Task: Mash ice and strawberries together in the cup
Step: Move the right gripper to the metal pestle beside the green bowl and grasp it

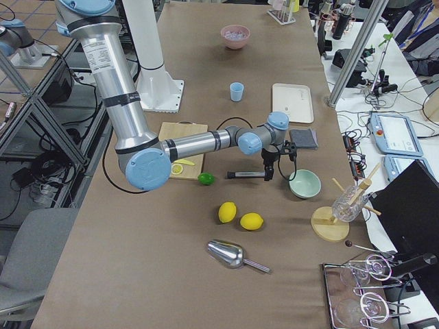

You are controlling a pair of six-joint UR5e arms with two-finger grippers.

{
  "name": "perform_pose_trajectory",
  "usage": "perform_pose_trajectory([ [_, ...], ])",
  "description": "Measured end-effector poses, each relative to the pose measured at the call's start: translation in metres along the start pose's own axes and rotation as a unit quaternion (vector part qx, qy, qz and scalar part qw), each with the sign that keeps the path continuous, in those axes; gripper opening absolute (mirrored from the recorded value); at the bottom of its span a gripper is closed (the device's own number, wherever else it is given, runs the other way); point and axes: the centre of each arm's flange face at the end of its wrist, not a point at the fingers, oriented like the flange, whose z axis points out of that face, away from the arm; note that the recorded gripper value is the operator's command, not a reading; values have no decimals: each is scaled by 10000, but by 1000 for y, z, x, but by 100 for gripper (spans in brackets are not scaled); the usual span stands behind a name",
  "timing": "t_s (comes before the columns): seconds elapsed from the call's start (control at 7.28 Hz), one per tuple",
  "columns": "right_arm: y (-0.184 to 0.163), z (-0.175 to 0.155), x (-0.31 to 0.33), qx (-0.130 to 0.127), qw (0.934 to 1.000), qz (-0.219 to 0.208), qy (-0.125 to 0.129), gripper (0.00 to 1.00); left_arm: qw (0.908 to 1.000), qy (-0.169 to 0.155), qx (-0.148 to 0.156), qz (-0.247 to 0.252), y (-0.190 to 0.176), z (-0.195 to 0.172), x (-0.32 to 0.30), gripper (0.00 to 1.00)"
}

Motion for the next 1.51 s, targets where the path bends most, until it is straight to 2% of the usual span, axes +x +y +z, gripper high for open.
perform_pose_trajectory([
  [0.14,3,6,-4,-46,10000,-34,15,97,10000,1,6,22,-1,1,1,97],
  [0.41,6,13,-8,-99,9999,-59,34,72,9999,-15,66,87,-1,1,1,97],
  [0.69,8,15,-6,-130,9999,-35,39,71,9999,-23,101,125,-3,0,2,97],
  [0.82,8,17,-3,-150,9999,-17,46,64,9998,-26,115,140,-4,0,3,97],
  [0.96,8,18,-1,-166,9998,-2,51,49,9998,-30,130,157,-5,-1,4,97],
  [1.1,9,18,0,-181,9998,7,47,11,9997,-35,145,172,-7,-3,4,97],
  [1.24,9,18,0,-191,9998,15,38,0,9997,-37,155,182,-9,-3,5,97],
  [1.51,5,12,-2,-145,9999,9,1,0,9997,-35,156,189,-10,-3,5,97],
])
